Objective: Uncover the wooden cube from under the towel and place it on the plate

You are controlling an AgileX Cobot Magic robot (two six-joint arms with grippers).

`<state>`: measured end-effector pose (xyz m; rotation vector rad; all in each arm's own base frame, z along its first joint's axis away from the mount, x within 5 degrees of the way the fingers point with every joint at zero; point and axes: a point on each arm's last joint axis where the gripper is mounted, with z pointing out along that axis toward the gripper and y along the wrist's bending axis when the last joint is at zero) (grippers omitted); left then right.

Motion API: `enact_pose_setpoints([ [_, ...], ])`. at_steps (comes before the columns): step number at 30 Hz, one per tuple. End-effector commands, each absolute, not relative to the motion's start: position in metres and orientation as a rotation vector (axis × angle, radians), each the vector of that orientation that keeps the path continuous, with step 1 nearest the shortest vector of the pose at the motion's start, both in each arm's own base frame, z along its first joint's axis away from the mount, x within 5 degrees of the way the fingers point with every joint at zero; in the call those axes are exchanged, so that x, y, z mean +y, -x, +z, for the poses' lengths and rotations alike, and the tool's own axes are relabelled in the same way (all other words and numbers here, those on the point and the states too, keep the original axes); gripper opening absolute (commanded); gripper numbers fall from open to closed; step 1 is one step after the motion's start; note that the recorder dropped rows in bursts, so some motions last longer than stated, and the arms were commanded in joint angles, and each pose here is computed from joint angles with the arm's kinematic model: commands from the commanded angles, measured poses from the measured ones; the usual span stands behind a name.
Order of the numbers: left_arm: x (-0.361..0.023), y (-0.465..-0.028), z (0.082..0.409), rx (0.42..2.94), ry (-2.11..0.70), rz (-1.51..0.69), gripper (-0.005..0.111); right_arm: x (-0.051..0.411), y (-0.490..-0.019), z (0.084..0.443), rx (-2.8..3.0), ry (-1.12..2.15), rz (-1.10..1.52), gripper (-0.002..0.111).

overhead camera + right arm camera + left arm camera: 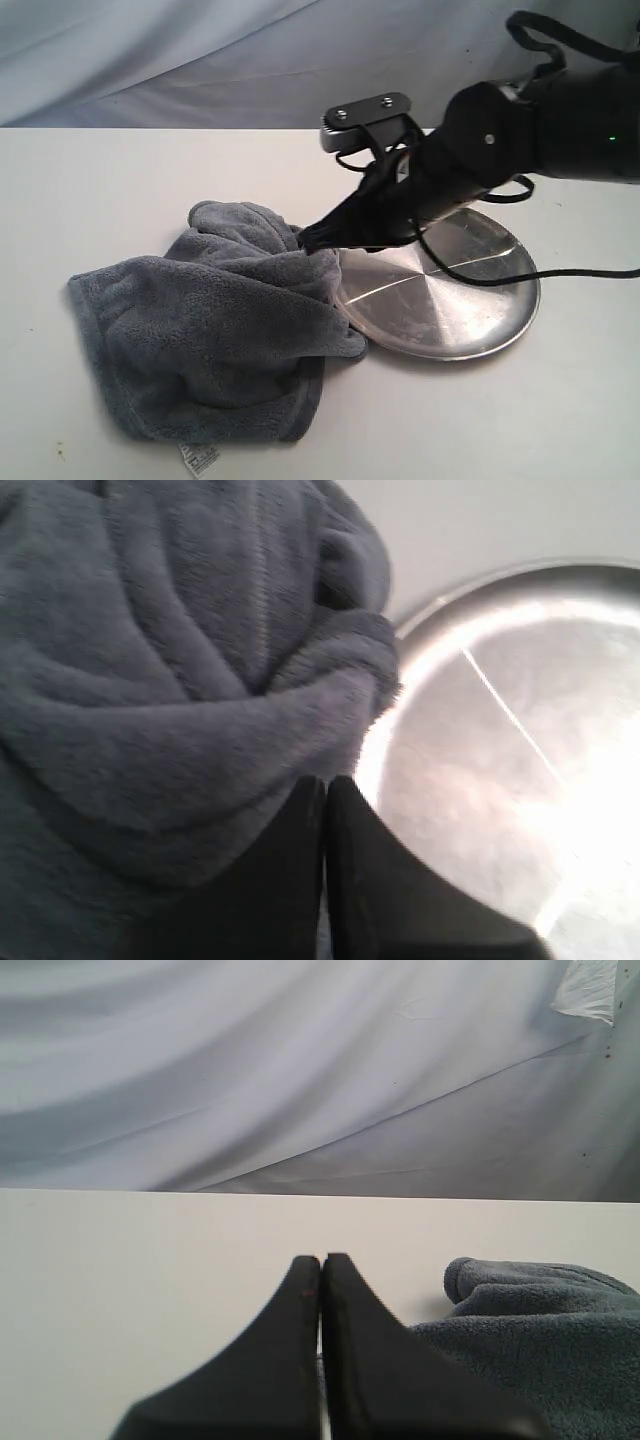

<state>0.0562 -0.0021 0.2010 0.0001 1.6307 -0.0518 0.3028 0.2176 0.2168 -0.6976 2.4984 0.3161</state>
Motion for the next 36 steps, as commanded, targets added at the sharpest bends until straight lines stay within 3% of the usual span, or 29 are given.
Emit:
enact_pose_setpoints([
  [1, -0.002, -0.056, 0.200, 1.629, 0.000, -0.053, 0.001, 0.263, -0.292, 0.222, 2.373, 0.853, 0.373, 0.000],
  [5, -0.002, -0.056, 0.200, 1.629, 0.000, -0.053, 0.001, 0.295, -0.284, 0.223, 2.294, 0.982, 0.394, 0.009],
  [7, -0.002, -0.056, 0.200, 1.629, 0.000, -0.053, 0.001, 0.304, -0.279, 0.223, 2.254, 1.035, 0.395, 0.021],
  [13, -0.002, -0.056, 0.200, 1.629, 0.000, -0.053, 0.001, 0.320, -0.271, 0.216, 2.125, 1.183, 0.365, 0.072],
  [15, -0.002, -0.056, 0.200, 1.629, 0.000, -0.053, 0.001, 0.322, -0.270, 0.212, 2.108, 1.211, 0.346, 0.080],
  [27, -0.002, -0.056, 0.200, 1.629, 0.000, -0.053, 0.001, 0.324, -0.271, 0.183, 2.202, 1.255, 0.305, 0.077],
  [31, -0.002, -0.056, 0.200, 1.629, 0.000, -0.053, 0.001, 0.323, -0.270, 0.181, 2.225, 1.266, 0.297, 0.064],
  [36, -0.002, -0.056, 0.200, 1.629, 0.000, -0.053, 0.001, 0.321, -0.269, 0.180, 2.247, 1.279, 0.288, 0.036],
])
